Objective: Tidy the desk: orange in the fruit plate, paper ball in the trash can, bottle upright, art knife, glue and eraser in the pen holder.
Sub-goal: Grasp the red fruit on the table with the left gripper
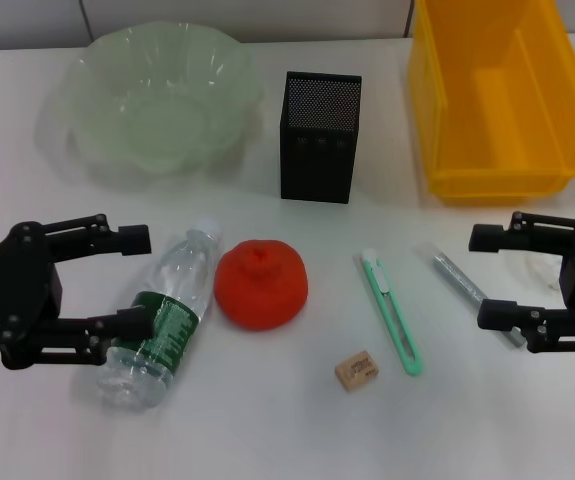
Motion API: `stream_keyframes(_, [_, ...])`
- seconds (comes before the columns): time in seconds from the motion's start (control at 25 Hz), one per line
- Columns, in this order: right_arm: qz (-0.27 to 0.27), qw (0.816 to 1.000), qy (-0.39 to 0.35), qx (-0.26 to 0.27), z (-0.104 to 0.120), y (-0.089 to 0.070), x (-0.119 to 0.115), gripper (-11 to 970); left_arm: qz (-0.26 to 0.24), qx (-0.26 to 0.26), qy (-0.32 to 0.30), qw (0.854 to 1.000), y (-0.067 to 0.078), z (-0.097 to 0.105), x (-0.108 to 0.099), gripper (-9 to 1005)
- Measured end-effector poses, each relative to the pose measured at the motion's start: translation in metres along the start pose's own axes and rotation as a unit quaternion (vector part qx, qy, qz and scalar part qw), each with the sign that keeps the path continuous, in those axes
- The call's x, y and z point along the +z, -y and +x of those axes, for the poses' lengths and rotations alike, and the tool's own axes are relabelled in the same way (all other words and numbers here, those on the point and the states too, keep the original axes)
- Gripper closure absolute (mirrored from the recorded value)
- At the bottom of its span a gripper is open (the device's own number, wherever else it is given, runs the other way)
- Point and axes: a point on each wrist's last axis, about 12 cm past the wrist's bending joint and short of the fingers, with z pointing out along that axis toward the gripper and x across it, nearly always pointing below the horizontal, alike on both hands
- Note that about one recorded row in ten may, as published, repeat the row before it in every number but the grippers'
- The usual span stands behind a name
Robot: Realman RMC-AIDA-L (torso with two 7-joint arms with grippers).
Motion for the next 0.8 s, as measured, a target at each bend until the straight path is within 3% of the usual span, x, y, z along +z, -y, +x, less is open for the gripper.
stream_keyframes(0.28, [-0.002, 1.0, 0.008, -0.003, -0.001, 0.001, 0.004, 218, 0.007, 0.002, -0.004, 1.0, 0.0, -0.002, 0.004, 164])
stream_keyframes(0.44, [-0.008, 1.0, 0.008, -0.01, -0.004, 0.002, 0.006, 120, 0.007, 0.003, -0.005, 1.0, 0.0, -0.002, 0.004, 165])
stream_keyframes(0.64, [-0.016, 1.0, 0.009, -0.015, -0.008, 0.002, 0.004, 122, 0.012, 0.018, -0.026, 0.999, -0.012, -0.014, 0.013, 168])
stream_keyframes(0.8, [0.013, 1.0, 0.009, -0.011, -0.004, 0.002, -0.004, 123, 0.004, 0.019, -0.081, 0.997, -0.03, -0.03, 0.035, 171])
